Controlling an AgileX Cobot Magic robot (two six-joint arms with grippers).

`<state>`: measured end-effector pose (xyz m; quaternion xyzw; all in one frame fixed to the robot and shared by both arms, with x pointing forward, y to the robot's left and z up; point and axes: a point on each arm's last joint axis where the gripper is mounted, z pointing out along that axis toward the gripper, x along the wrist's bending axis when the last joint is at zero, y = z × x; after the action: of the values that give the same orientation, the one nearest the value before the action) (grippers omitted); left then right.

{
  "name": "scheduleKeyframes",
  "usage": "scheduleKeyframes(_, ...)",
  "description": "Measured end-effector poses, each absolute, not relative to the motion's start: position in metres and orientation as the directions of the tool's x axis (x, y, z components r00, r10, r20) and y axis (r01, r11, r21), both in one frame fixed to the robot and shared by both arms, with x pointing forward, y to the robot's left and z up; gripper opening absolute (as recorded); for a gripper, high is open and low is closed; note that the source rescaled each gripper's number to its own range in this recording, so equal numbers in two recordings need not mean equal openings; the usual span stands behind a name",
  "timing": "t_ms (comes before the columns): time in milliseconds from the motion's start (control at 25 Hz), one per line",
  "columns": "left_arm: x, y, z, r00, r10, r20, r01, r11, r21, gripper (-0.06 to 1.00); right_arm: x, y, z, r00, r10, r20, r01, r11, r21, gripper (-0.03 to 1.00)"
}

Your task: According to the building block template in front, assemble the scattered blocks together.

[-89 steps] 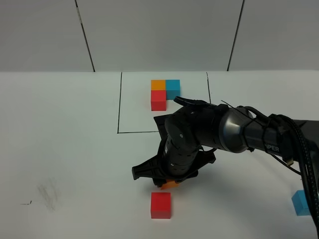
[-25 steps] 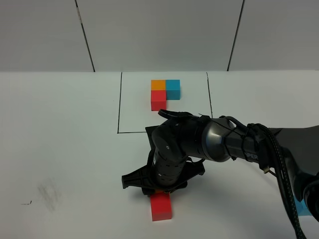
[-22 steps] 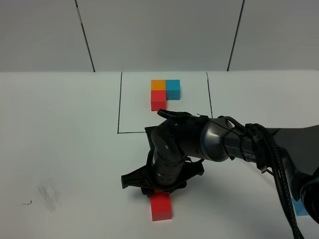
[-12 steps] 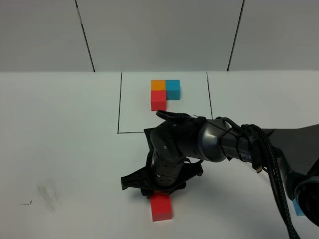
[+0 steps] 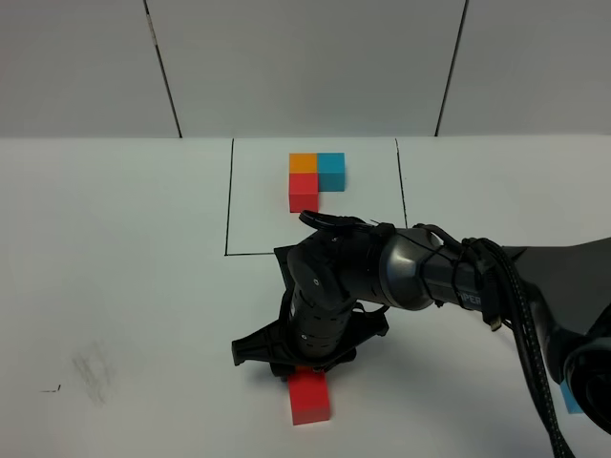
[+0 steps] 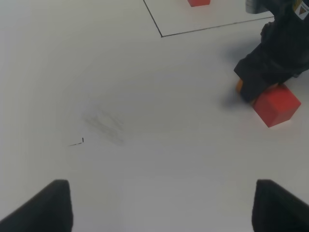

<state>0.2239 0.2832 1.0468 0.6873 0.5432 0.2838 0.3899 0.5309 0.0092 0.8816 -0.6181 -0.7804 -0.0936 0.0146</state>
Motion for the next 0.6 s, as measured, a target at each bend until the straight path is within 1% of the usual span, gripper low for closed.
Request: scheduleKeyframes(600, 0.2239, 0.2832, 1.0468, 0.249, 0.968, -0.034, 0.525, -0.106, 0.844, 0.96, 0.5260, 0.0118, 0.8808, -0.277, 0.953, 0.120, 0.957, 0.263, 0.121, 0.21)
